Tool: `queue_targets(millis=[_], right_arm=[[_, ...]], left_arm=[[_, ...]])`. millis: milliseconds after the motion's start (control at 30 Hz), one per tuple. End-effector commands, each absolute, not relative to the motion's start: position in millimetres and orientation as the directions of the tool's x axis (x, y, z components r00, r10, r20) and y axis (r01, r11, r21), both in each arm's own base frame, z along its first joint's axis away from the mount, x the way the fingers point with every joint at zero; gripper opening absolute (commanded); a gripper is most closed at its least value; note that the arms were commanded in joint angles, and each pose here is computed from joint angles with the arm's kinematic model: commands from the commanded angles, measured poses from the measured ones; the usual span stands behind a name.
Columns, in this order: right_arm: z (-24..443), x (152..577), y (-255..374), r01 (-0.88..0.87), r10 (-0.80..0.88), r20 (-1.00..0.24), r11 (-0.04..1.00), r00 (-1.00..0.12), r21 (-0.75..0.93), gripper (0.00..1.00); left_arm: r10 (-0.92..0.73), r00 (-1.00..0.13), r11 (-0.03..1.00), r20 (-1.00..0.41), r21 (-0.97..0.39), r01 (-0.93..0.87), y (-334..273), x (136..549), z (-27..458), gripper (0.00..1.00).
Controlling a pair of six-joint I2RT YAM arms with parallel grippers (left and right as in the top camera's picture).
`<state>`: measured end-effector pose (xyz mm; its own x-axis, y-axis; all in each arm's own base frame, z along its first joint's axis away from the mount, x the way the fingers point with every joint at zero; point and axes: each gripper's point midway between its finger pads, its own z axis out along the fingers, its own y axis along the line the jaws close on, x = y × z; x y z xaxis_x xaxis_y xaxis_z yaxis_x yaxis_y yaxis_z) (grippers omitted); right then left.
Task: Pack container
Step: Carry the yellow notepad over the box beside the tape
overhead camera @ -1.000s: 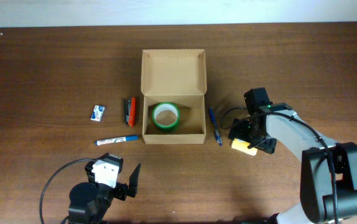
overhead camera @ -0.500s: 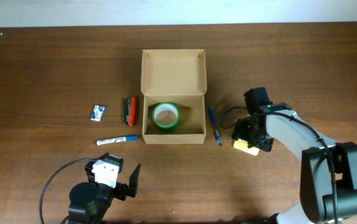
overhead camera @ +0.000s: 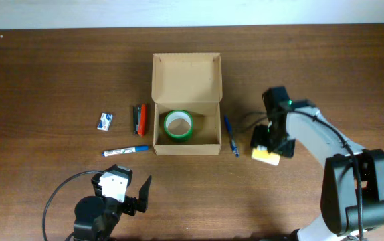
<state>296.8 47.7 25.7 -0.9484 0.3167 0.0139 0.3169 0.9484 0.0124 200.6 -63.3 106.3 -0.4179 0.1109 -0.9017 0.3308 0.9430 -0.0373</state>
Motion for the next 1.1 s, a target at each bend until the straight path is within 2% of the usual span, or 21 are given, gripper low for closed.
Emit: queue_targets(millis=[0,233,433,667,833,1067], right_arm=[[71,335,53,0.262,0.267,-0.079,0.963,-0.960,0.063,0.70],[159,365,79,0.162,0.183,-0.213,0.980,-0.960,0.114,0.71],[196,354,148,-0.027,0.017,-0.271,0.987,-0.962,0.160,0.71],[192,334,234,-0.242,-0.175,-0.327,0.954,-0.929,0.175,0.71],[162,335,254,-0.253,-0.206,-0.297,0.959,-0.932,0.130,0.71],[104,346,251,-0.224,-0.212,-0.199,0.974,-0.957,0.043,0.71]], left_arm=[[0.101,-0.415,0.940,-0.904,-0.050,0.338,-66,200,106,1.00],[0.101,-0.415,0.940,-0.904,-0.050,0.338,-66,200,106,1.00],[0.101,-0.415,0.940,-0.904,-0.050,0.338,-66,200,106,1.00],[0.101,-0.415,0.940,-0.904,-0.050,0.338,-66,200,106,1.00],[0.101,-0.415,0.940,-0.904,-0.050,0.338,-66,200,106,1.00],[0.101,-0.415,0.940,-0.904,-0.050,0.338,-66,200,106,1.00]])
